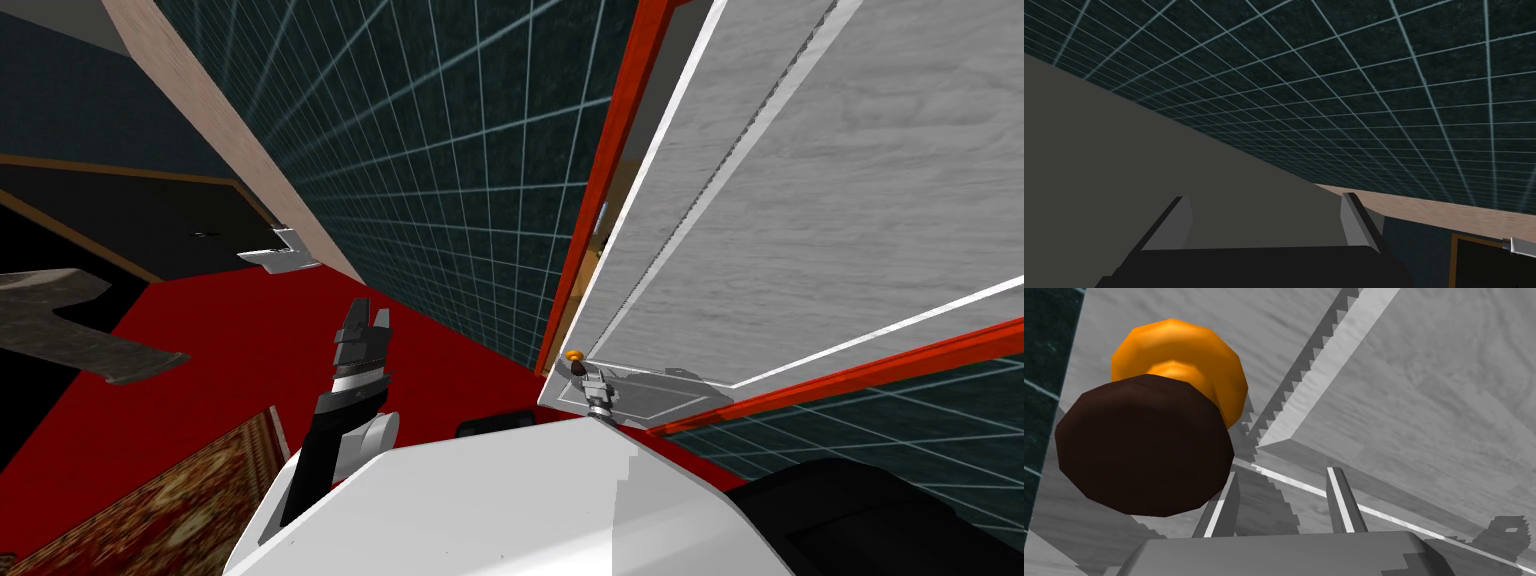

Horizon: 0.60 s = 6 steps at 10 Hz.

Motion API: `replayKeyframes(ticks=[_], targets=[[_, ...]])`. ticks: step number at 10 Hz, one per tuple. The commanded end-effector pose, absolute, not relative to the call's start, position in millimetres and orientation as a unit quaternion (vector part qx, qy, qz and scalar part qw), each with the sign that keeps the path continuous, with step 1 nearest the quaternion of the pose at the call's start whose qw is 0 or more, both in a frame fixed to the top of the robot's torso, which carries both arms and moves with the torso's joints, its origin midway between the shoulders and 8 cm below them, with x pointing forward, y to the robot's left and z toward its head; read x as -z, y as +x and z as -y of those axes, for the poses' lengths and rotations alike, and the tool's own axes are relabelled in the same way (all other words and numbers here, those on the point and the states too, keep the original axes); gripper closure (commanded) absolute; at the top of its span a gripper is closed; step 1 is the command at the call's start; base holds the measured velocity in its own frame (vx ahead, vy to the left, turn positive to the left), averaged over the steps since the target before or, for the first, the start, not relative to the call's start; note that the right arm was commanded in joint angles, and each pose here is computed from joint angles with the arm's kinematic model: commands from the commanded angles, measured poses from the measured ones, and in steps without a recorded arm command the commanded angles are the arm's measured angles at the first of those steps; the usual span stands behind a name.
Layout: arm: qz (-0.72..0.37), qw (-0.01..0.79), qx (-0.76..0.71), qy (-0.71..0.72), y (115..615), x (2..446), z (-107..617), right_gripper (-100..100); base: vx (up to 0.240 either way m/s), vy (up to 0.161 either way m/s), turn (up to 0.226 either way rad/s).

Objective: Pull the door open

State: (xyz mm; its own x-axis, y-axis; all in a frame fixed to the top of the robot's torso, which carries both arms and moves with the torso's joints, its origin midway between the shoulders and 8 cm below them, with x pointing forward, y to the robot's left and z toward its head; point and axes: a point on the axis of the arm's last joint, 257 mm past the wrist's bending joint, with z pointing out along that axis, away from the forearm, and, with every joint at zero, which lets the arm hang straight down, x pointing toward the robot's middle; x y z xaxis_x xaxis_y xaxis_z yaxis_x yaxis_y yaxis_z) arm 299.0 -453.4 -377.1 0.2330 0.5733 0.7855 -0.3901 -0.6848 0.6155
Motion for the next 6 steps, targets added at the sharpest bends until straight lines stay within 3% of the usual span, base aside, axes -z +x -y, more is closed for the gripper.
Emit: replayKeyframes(ticks=[1, 6], targets=[[-0.043, 0.356, -0.641, 0.679, 311.2, 375.1, 429.6, -100, -0.057, -0.006, 0.106], [0.002, 0.319, -0.655, 0.685, 308.5, 378.2, 424.5, -100, -0.046, -0.004, 0.032]])
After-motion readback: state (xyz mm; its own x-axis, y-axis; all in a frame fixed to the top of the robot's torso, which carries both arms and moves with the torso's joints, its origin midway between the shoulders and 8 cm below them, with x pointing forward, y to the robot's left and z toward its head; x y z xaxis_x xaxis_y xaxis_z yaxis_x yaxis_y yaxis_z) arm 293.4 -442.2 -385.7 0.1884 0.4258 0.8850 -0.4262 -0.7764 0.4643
